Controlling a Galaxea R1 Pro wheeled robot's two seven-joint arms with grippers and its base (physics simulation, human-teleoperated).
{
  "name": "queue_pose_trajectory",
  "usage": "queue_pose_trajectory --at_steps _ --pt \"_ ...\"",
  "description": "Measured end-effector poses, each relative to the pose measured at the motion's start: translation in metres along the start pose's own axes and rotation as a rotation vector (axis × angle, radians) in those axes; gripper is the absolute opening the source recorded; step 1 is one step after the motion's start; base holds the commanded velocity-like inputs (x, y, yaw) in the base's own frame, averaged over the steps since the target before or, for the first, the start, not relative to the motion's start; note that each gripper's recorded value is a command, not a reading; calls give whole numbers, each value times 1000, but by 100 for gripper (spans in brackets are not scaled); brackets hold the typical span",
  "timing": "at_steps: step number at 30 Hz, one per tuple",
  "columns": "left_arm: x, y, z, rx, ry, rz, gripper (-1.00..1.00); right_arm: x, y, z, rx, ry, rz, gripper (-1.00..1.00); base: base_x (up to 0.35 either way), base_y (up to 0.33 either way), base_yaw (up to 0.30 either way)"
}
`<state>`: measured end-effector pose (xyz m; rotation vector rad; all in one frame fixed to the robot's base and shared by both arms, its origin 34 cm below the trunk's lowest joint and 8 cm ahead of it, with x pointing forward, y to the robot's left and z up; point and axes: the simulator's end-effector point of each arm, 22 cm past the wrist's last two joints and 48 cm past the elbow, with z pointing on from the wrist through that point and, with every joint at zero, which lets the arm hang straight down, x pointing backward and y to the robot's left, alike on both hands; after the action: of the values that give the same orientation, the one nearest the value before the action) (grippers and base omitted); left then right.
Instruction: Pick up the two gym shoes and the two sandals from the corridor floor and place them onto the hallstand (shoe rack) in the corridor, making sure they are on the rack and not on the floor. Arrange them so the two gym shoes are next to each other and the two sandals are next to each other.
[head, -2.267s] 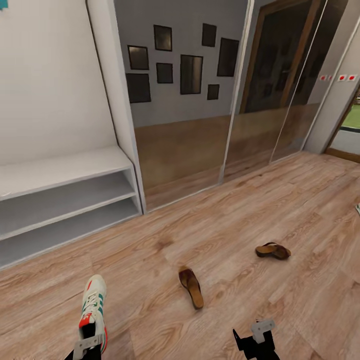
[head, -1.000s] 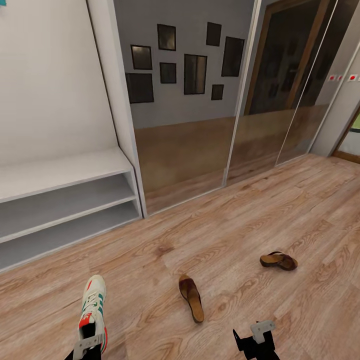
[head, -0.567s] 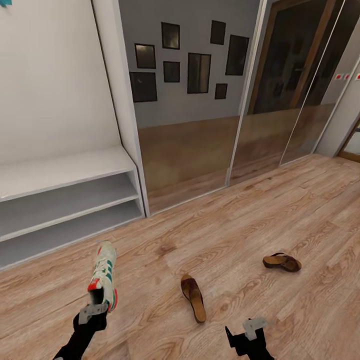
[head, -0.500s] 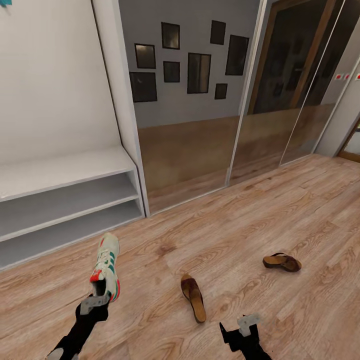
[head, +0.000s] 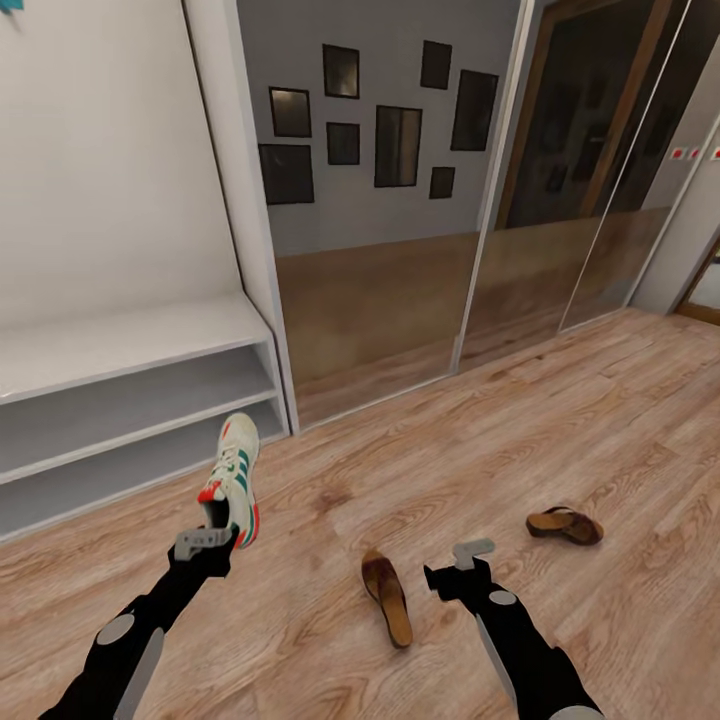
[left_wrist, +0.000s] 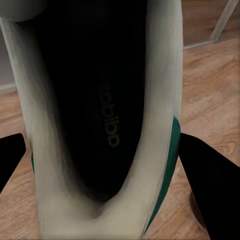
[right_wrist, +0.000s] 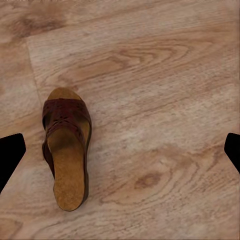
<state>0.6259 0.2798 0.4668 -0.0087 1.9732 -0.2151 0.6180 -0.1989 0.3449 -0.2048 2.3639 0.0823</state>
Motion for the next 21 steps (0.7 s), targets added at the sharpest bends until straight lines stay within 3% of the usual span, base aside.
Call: queue_pose_trajectory --at_steps 9,21 --pt "0 -1 0 3 0 2 -100 2 -1 0 0 3 0 100 233 0 0" --pt "-5 -2 2 6 -8 5 -100 26 2 4 -6 53 4 100 27 0 101"
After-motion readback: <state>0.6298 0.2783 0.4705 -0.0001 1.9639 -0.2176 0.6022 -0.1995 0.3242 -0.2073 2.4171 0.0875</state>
